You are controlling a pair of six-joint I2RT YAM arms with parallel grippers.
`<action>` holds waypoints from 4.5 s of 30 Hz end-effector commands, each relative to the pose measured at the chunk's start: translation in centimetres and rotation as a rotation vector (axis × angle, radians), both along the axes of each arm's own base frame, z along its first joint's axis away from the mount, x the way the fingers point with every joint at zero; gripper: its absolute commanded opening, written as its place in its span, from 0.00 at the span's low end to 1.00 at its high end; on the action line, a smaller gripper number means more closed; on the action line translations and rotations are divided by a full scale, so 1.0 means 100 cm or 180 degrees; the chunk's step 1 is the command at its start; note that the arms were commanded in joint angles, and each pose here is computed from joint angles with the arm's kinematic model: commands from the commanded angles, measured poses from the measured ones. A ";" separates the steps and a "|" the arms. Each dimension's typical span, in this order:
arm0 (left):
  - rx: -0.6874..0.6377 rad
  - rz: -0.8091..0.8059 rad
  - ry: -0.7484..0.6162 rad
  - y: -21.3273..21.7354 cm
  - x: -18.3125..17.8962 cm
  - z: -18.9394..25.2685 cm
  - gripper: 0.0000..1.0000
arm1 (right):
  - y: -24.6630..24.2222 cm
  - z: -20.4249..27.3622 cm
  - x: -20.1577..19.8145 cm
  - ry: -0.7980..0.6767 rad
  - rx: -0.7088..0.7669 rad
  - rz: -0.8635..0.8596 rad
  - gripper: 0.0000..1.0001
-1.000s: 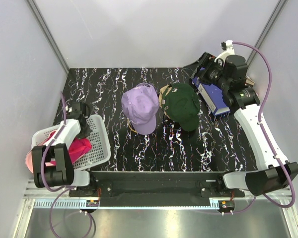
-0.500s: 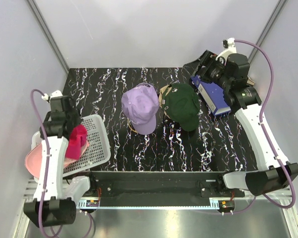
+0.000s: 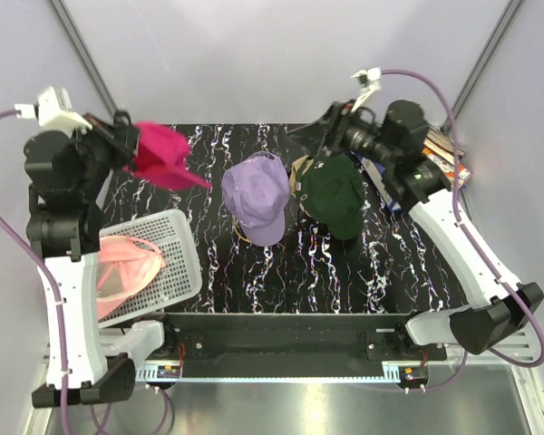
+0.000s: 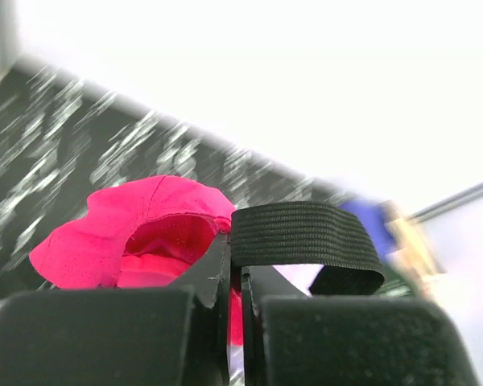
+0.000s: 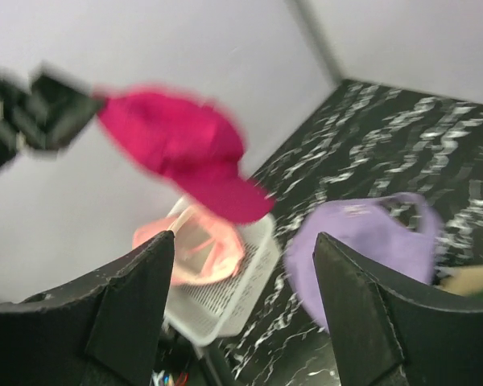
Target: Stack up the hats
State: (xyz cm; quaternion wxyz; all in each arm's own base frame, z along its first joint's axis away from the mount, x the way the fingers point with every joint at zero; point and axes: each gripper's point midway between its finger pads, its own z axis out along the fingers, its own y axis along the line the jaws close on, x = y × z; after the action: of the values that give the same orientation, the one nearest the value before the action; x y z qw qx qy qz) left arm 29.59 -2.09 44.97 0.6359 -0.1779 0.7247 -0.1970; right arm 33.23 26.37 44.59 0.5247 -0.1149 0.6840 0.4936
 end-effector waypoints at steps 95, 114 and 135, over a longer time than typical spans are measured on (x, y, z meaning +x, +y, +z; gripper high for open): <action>-0.1306 -0.2183 0.0558 -0.168 0.130 -0.108 0.00 | 0.010 -0.063 0.037 -0.2410 -0.3716 -0.1314 0.00; -0.2032 -0.1364 0.0530 -0.168 0.037 -0.060 0.85 | 0.038 -0.103 0.020 -0.2500 -0.4071 -0.0903 0.00; -0.2227 -0.1635 0.0695 -0.212 0.041 -0.061 0.37 | 0.047 -0.118 0.012 -0.2464 -0.4108 -0.0812 0.08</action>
State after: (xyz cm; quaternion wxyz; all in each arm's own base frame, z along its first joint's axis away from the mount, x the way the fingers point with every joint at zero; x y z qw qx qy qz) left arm 33.47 -22.79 36.16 0.3660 -0.2274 0.7271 -0.5345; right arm 34.81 30.22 33.12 0.6083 -0.4804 0.6143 -0.1480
